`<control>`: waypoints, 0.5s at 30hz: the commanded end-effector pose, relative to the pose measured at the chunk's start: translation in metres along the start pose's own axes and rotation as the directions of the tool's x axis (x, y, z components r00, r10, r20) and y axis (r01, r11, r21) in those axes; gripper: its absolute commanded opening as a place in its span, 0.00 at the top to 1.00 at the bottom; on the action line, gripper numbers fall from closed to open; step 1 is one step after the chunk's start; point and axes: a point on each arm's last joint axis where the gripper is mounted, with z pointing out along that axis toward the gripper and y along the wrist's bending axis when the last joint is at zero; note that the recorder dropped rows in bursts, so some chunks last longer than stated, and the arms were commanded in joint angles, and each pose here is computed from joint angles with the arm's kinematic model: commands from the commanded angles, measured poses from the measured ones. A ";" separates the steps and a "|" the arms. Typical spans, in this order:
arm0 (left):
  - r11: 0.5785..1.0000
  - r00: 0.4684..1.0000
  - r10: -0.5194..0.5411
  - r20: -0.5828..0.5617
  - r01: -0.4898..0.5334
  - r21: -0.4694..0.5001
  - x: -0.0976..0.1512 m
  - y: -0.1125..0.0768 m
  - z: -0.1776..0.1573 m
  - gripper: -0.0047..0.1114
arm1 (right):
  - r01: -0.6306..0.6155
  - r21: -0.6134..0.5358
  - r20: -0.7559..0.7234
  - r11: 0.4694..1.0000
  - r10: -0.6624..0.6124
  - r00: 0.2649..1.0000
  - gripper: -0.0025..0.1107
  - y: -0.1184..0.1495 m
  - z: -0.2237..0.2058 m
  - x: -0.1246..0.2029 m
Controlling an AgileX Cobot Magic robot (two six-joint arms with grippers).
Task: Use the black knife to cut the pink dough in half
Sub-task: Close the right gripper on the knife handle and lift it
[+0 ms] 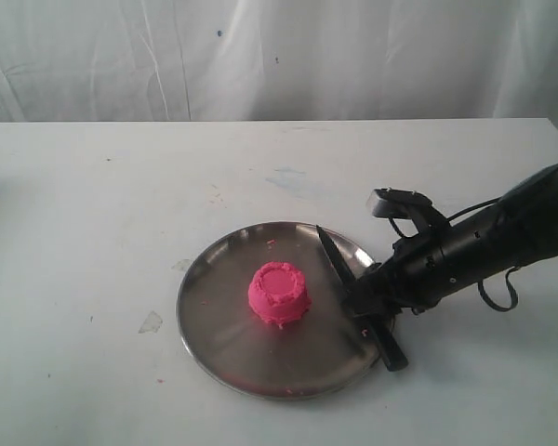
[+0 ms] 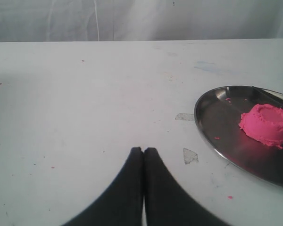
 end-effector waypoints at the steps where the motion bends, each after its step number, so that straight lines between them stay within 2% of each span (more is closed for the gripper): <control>1: 1.000 1.000 -0.005 -0.004 0.005 -0.001 0.002 0.000 0.000 0.96 | 0.004 -0.002 -0.040 1.000 -0.005 0.999 0.62 0.001 0.005 0.001; 6: 1.000 1.000 -0.005 -0.004 0.005 -0.001 0.002 0.000 0.000 0.96 | -0.017 -0.004 -0.073 1.000 0.017 0.997 0.64 0.001 0.008 0.002; 11: 1.000 1.000 -0.005 -0.004 0.005 -0.001 0.002 0.000 0.000 0.96 | -0.055 -0.009 -0.083 0.998 0.054 0.995 0.82 0.002 0.008 0.002; 12: 1.000 1.000 -0.005 -0.004 0.005 -0.001 0.002 0.000 0.000 0.96 | -0.051 -0.018 -0.081 0.999 0.049 0.995 0.91 0.002 0.007 0.000; 13: 1.000 1.000 -0.005 -0.004 0.005 -0.001 0.002 0.000 0.000 0.96 | -0.050 -0.023 -0.082 0.998 0.048 0.995 0.95 0.003 0.007 -0.001; 15: 1.000 1.000 -0.005 -0.004 0.005 -0.001 0.002 0.000 0.000 0.96 | -0.047 -0.037 -0.080 0.998 0.044 0.996 0.98 0.004 0.006 -0.003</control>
